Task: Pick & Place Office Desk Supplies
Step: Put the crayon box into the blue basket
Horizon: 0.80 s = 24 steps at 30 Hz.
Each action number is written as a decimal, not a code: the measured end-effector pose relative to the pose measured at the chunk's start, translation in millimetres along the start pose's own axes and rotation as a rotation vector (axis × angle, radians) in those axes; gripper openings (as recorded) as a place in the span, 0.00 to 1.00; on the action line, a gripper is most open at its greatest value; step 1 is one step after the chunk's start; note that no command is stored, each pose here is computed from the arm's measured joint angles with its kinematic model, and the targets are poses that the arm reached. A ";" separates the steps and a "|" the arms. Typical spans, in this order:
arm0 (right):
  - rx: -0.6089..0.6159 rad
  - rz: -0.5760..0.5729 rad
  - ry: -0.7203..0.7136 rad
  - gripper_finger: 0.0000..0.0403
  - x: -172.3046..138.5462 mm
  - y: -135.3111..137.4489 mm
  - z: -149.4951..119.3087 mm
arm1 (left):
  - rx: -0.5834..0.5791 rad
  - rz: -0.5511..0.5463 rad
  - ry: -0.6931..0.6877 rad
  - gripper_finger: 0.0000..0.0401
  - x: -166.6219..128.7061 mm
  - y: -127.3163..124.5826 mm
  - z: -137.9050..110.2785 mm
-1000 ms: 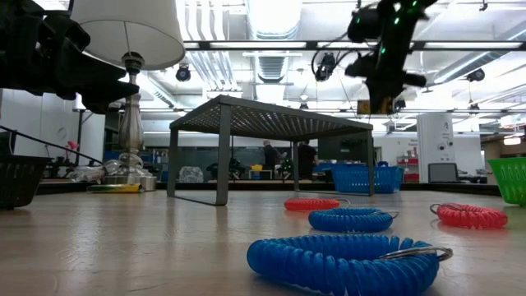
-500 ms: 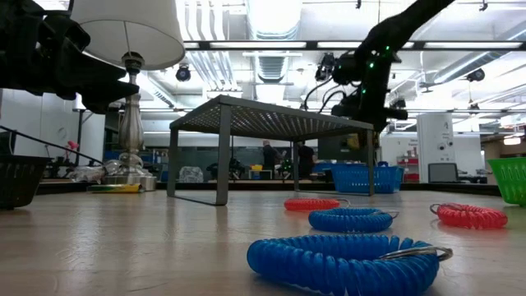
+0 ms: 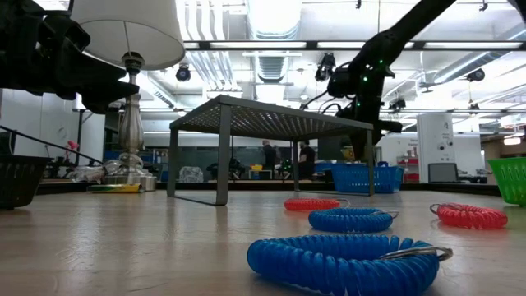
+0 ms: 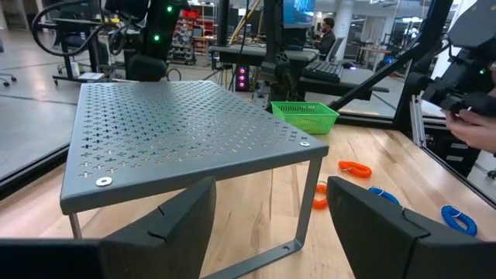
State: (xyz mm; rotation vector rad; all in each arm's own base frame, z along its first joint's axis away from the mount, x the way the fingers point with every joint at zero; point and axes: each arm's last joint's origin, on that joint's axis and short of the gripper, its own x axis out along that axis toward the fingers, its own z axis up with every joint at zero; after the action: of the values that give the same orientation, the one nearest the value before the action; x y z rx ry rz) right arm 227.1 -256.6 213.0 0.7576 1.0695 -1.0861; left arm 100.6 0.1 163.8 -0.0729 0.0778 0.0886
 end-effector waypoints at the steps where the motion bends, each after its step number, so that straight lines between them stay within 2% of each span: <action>1: -0.001 -0.003 0.008 0.16 2.4 0.2 -0.5 | 0.000 0.000 0.000 0.63 0.0 0.0 0.0; 11: -0.007 0.003 0.058 0.16 26.9 4.6 -1.0 | 0.000 0.000 0.000 0.63 0.0 0.0 0.0; 24: -0.008 0.037 0.104 0.18 43.1 7.9 -2.9 | 0.000 0.000 0.000 0.63 0.0 0.0 0.0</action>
State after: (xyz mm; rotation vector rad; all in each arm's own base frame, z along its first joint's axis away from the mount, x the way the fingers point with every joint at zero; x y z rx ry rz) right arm 237.7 -265.1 171.3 0.8319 1.1426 -1.0199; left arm 100.6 0.1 163.8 -0.0729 0.0778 0.0883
